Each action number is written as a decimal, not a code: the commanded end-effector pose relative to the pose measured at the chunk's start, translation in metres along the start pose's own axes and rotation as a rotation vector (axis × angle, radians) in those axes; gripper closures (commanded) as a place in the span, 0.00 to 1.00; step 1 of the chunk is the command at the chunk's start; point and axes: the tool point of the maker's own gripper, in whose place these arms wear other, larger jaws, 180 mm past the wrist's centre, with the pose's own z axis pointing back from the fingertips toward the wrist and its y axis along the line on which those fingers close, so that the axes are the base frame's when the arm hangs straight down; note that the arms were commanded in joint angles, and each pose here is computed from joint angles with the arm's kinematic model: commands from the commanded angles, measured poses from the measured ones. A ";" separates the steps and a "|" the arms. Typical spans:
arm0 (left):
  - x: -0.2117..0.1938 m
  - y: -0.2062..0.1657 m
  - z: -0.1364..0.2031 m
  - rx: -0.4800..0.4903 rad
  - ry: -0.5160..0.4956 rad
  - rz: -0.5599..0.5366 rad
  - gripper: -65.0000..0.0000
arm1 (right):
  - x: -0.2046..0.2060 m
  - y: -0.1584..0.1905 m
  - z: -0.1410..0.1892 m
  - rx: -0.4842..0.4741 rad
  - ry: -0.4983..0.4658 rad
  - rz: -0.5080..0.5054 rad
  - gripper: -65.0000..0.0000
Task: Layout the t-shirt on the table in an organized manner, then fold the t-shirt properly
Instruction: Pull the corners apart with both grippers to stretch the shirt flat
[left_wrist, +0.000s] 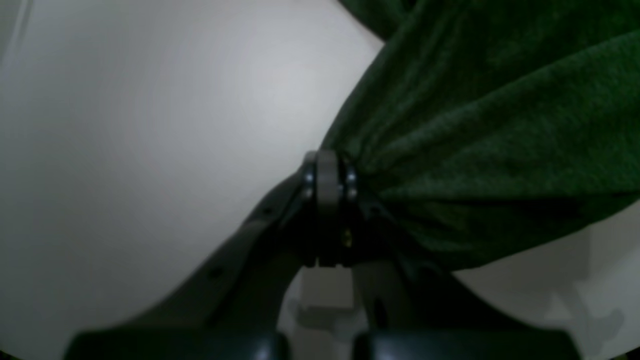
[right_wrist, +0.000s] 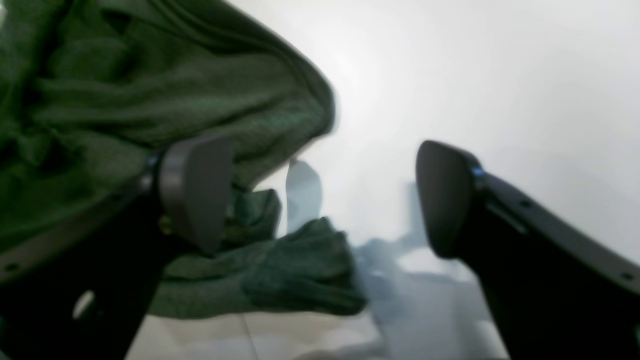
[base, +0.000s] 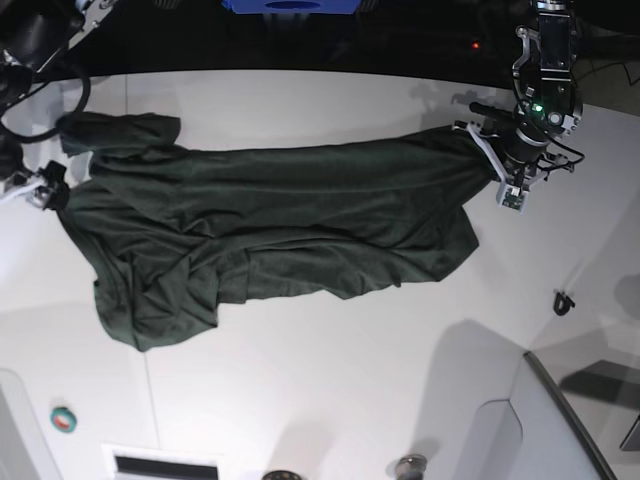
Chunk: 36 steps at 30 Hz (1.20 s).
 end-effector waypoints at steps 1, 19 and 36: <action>0.011 0.009 0.003 0.021 -0.034 -0.007 1.00 | 0.015 -0.002 0.001 0.015 -0.050 -0.007 0.16; 0.004 0.007 0.004 0.017 -0.020 -0.006 1.00 | -0.013 0.028 -0.044 0.207 0.059 -0.176 0.18; 0.018 0.002 0.008 0.015 -0.060 -0.001 1.00 | -0.033 0.036 -0.059 0.238 0.106 -0.243 0.42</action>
